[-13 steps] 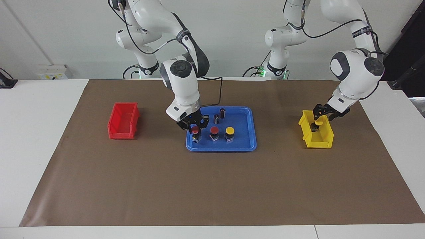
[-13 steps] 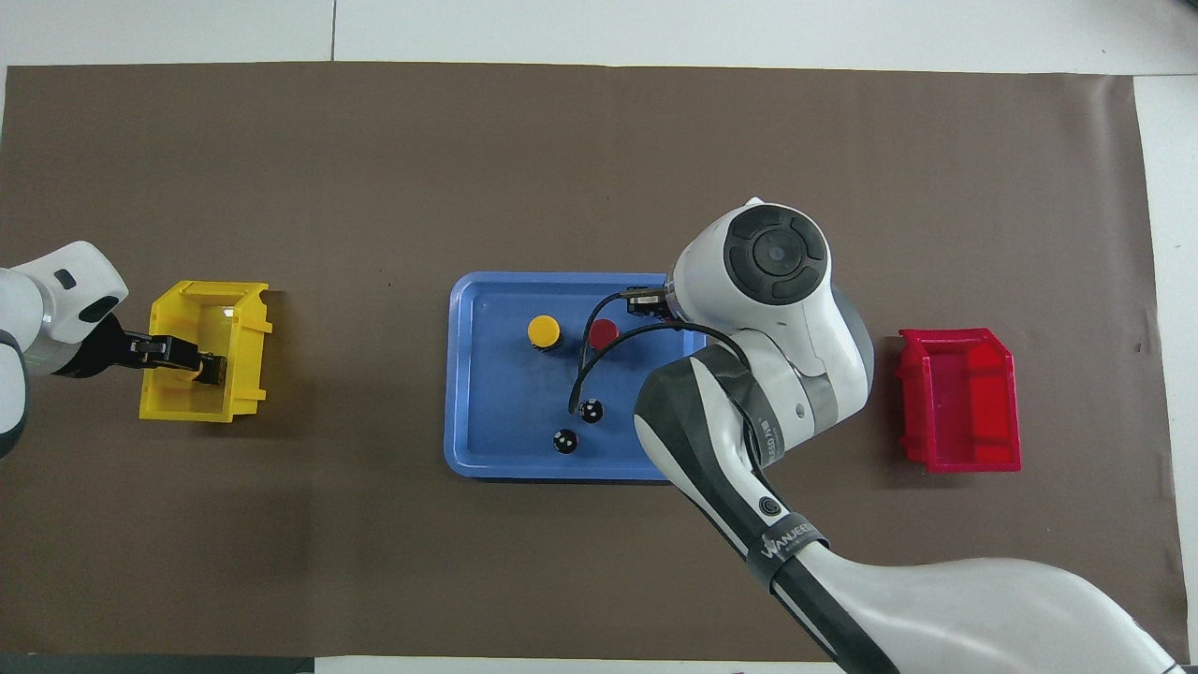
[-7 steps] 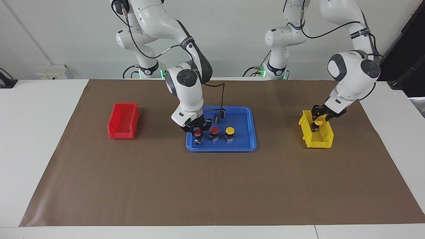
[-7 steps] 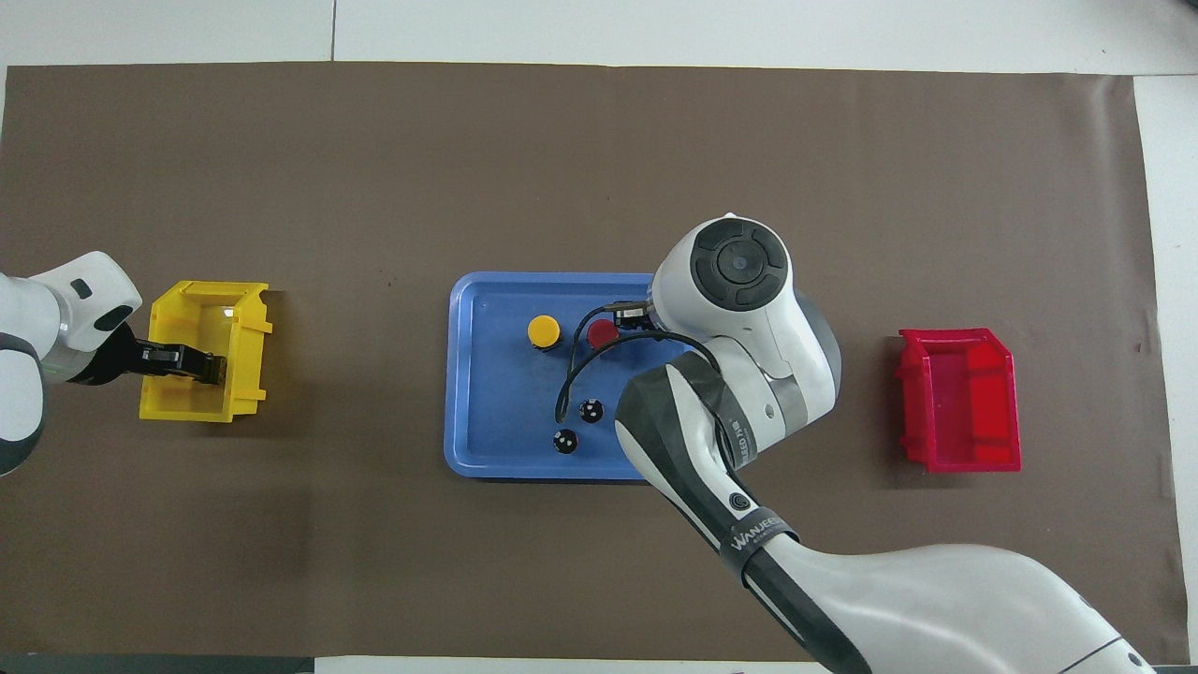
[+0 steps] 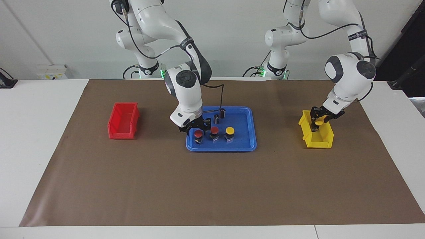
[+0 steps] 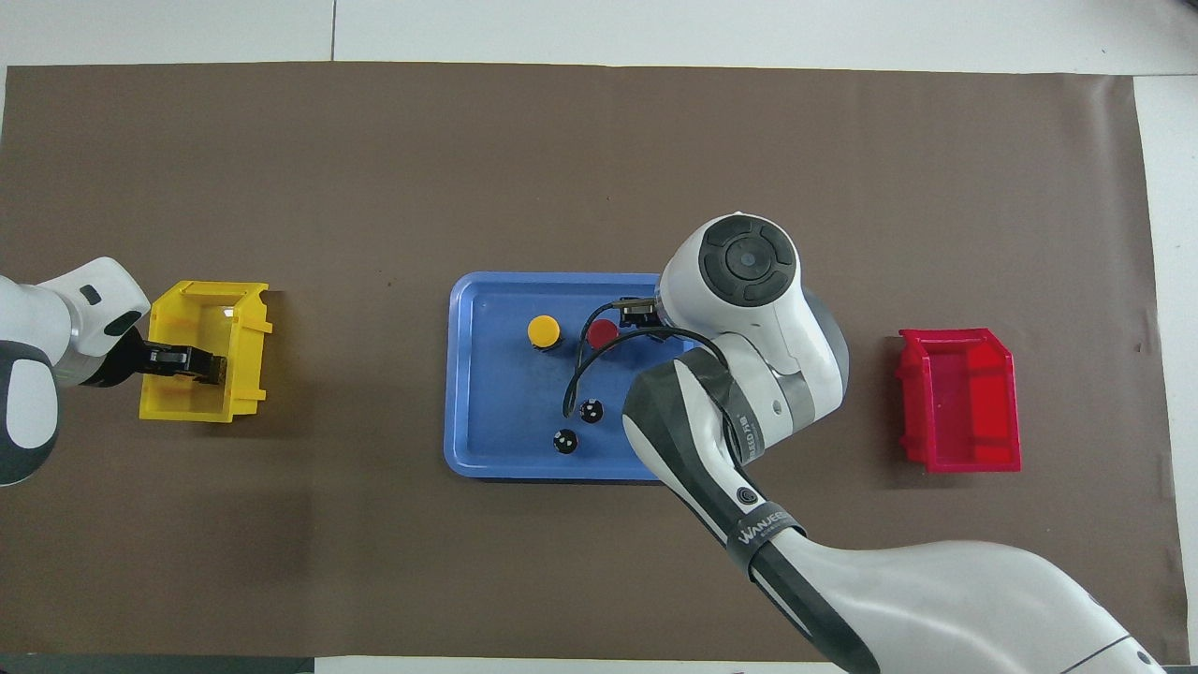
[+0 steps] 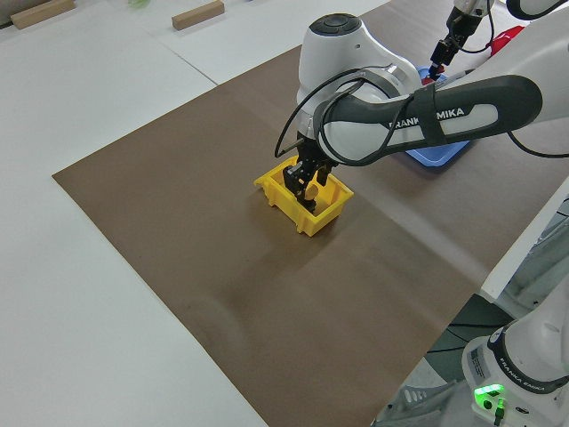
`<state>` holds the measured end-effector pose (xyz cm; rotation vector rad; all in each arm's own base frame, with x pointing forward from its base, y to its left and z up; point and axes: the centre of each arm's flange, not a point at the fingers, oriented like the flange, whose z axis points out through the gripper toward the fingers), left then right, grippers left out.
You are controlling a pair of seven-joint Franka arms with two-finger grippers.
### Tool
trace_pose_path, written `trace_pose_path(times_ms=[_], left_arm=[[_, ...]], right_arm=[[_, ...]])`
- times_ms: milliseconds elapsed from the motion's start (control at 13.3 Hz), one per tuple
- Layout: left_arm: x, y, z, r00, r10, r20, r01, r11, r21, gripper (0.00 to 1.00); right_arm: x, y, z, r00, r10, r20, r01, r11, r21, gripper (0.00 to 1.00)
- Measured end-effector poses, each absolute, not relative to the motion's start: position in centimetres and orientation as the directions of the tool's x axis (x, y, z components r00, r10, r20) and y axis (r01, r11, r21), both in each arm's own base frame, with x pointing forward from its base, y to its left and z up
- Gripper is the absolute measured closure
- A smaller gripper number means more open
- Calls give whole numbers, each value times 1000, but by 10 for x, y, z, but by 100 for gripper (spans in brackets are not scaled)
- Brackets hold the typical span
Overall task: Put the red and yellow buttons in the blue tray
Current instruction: 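Carry a second red button into the tray with the right gripper, then place a second yellow button in the tray with the left gripper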
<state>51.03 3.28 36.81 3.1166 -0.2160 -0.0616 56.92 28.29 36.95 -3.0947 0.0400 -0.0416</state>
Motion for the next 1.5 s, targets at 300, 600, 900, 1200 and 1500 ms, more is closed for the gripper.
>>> trace_pose_path(times_ms=[300, 600, 900, 1200, 1500], left_arm=[[509, 32, 365, 991, -128, -36, -127, -992, 19, 42], [509, 32, 365, 991, -126, -38, -125, -992, 19, 58], [519, 23, 391, 992, -117, -50, -116, -993, 21, 59], [543, -38, 498, 997, -60, -53, -60, -998, 14, 59], [532, -187, 504, 998, 57, -29, 58, -998, 22, 59]], right_arm=[[600, 180, 483, 989, -149, 10, -149, -989, -18, 0], [594, 104, 564, 977, -213, -19, -212, -977, 19, 0], [565, -19, 623, 987, -158, -27, -157, -987, 14, 0], [537, -88, 630, 987, -147, -67, -147, -989, 7, 0], [532, -84, 621, 986, -141, -89, -141, -990, 5, 0]])
